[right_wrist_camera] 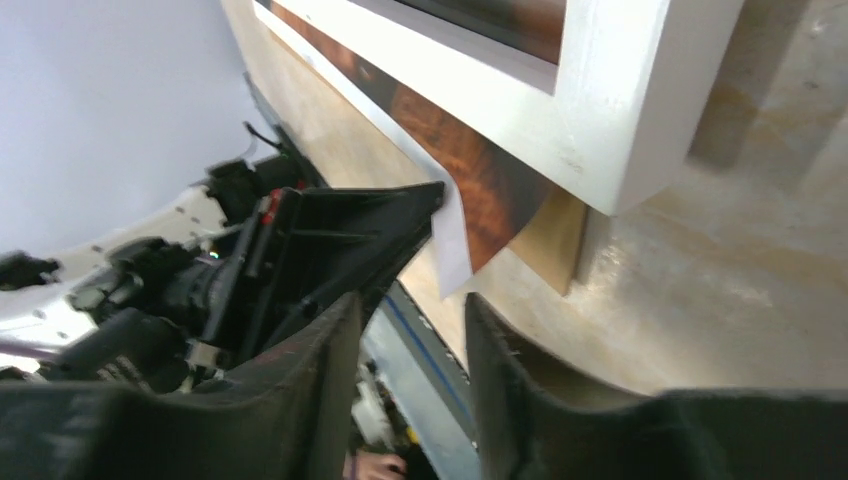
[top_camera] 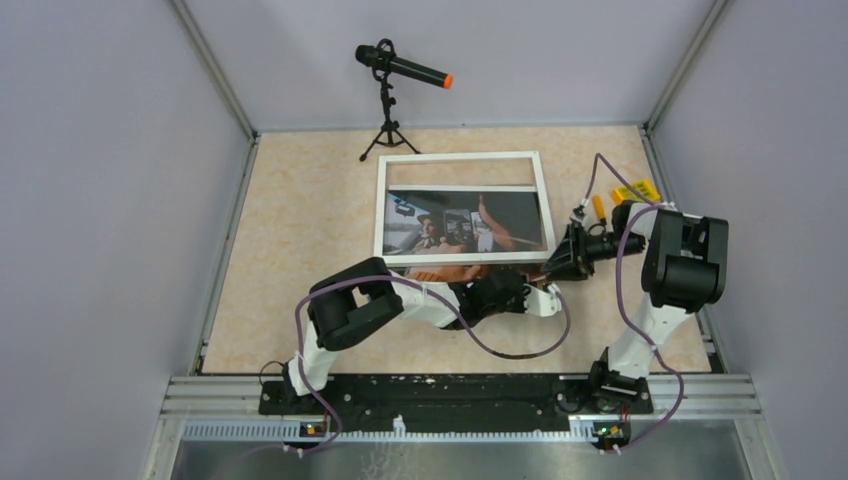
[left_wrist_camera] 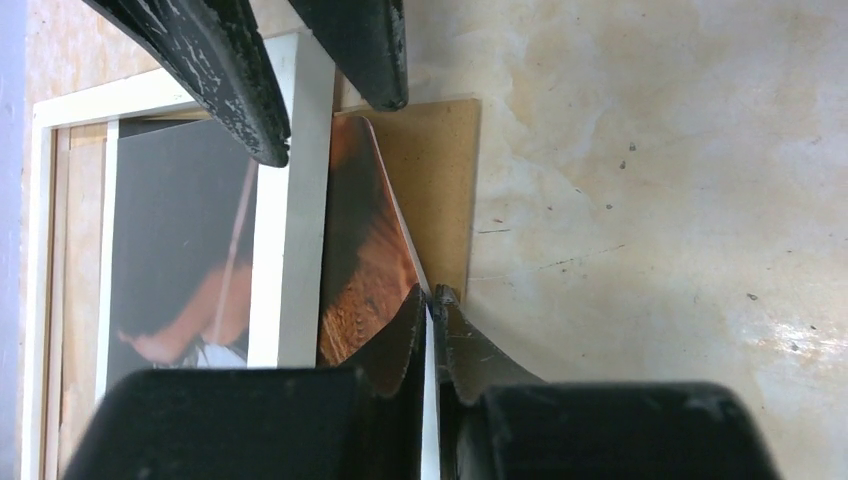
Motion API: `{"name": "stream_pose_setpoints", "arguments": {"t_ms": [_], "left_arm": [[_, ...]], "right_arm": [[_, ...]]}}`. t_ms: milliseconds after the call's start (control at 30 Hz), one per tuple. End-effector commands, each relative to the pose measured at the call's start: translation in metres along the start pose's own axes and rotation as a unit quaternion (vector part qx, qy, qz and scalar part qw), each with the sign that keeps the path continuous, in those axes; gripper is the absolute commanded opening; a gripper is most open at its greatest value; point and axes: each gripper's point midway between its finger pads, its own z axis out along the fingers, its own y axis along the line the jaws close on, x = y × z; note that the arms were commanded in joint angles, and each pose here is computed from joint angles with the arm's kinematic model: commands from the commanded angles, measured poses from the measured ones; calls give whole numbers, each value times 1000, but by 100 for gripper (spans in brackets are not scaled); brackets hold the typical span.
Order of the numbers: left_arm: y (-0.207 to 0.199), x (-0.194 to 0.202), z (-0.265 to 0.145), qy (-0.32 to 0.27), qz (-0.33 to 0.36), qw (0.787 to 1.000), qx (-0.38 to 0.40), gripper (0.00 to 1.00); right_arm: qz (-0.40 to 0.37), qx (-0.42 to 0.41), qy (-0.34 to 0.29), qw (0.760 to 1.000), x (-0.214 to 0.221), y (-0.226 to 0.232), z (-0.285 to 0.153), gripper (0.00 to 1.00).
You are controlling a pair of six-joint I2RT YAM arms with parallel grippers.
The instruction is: Take the photo out of the frame
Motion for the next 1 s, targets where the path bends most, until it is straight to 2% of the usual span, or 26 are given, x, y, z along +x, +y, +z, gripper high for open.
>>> {"name": "stream_pose_setpoints", "arguments": {"t_ms": [0,100,233,633,733,800,867,967], "left_arm": [[18,-7,-4,-2,-16,1000,-18,5],[19,-8,-3,-3,-17,1000,-16,1],[20,-12,-3,-11,-18,1000,-11,0],[20,-11,-2,-9,-26,1000,-8,0],[21,-12,-3,-10,-28,1000,-9,0],[23,-14,-3,-12,-30,999,-12,0],[24,-13,-3,-12,-35,999,-17,11],[24,-11,0,-10,-39,999,-19,34]], "right_arm": [[-26,45,-21,998,-9,-6,-10,48],[-16,52,-15,998,-7,-13,-7,52],[-14,58,-6,998,-8,-18,-1,44],[1,32,28,999,-13,-15,28,38],[11,27,22,999,-18,-14,32,21],[11,23,24,999,-19,-12,33,1],[11,17,27,999,-17,-9,32,0],[8,4,27,1000,-14,-1,30,0]]}}
